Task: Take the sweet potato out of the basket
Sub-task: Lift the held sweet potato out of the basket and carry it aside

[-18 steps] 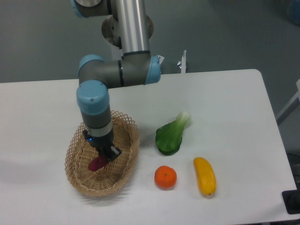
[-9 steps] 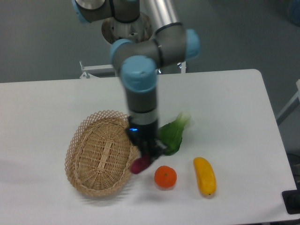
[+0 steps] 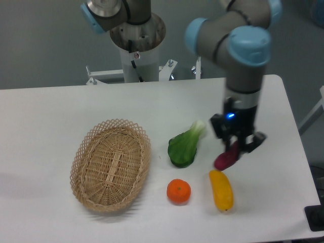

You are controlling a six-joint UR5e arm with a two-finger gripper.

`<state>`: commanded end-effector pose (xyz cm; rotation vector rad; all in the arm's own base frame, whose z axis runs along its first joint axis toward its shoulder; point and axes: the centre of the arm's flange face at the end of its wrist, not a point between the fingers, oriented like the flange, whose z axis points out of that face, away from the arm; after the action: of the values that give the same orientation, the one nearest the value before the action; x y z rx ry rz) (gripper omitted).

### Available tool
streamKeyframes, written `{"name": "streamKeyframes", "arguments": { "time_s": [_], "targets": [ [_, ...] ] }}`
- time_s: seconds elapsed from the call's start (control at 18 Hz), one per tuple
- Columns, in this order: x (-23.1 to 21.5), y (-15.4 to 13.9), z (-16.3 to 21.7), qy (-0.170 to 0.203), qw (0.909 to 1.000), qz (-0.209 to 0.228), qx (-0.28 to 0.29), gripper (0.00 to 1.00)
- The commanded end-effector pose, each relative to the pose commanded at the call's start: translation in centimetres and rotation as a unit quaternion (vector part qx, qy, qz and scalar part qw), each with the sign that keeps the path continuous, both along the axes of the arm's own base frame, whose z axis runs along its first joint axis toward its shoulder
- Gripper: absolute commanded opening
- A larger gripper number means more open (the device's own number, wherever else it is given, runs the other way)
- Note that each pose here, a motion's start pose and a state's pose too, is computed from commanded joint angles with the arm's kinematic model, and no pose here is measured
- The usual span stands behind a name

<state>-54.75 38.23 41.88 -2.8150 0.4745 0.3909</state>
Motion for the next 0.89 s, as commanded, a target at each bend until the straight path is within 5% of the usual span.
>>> {"name": "streamKeyframes", "arguments": {
  "time_s": [0.33, 0.89],
  "targets": [
    [-2.4, -2.5, -0.8, 0.012, 0.9999, -0.003, -0.008, 0.15],
    [-2.5, -2.3, -1.9, 0.005, 0.9999, -0.003, -0.011, 0.15]
  ]
}}
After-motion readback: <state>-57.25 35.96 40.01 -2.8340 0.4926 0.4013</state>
